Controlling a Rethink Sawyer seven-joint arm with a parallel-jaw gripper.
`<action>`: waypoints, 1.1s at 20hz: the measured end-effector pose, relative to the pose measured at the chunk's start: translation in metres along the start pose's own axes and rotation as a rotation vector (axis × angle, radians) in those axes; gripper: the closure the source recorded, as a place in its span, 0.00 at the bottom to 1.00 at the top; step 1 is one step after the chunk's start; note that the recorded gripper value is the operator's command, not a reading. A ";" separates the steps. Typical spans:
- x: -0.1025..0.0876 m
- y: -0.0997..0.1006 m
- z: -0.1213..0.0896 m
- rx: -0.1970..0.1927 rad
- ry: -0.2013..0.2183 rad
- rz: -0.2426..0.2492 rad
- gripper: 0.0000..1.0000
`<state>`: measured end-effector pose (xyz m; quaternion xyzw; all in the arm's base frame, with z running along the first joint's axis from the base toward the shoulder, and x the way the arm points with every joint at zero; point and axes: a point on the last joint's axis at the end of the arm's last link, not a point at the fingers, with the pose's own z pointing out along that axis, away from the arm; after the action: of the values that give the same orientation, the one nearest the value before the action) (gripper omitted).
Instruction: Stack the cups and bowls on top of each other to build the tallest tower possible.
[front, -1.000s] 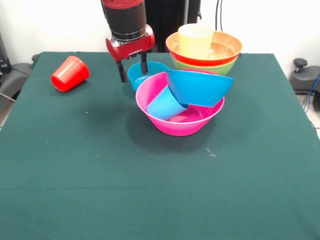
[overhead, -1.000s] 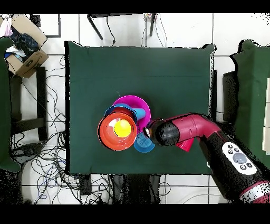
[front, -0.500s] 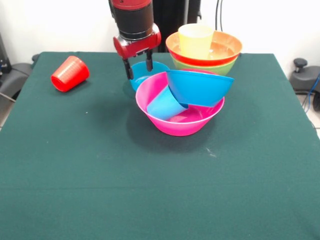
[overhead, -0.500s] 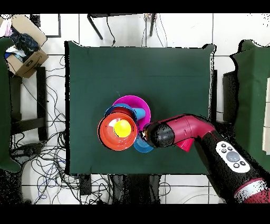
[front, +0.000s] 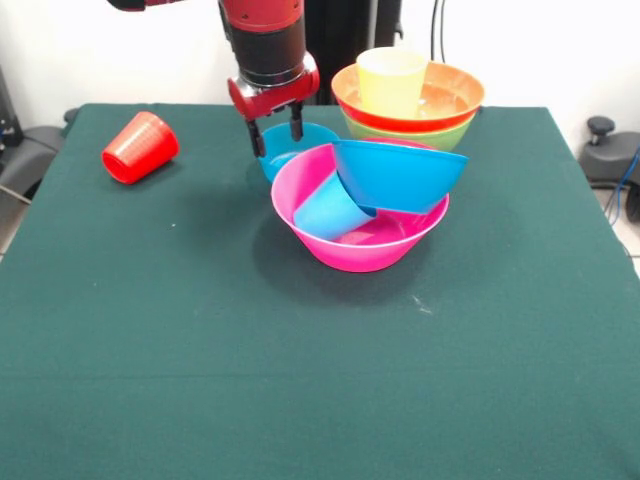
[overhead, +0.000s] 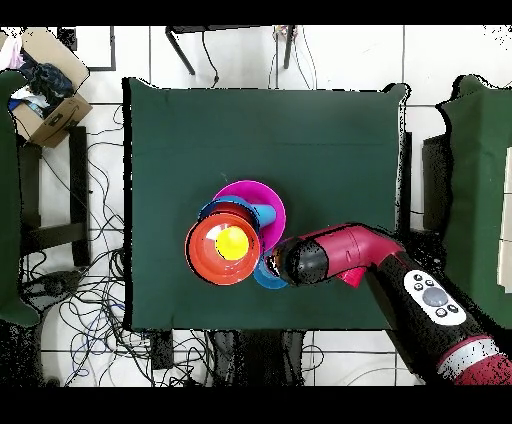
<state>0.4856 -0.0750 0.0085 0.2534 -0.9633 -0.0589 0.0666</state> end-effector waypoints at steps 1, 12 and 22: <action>0.002 0.000 0.001 0.000 0.003 0.000 0.00; 0.020 -0.006 0.009 0.003 0.037 0.024 0.00; 0.024 0.004 0.016 0.007 0.073 0.010 0.00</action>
<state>0.4611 -0.0823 -0.0041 0.2506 -0.9617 -0.0459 0.1011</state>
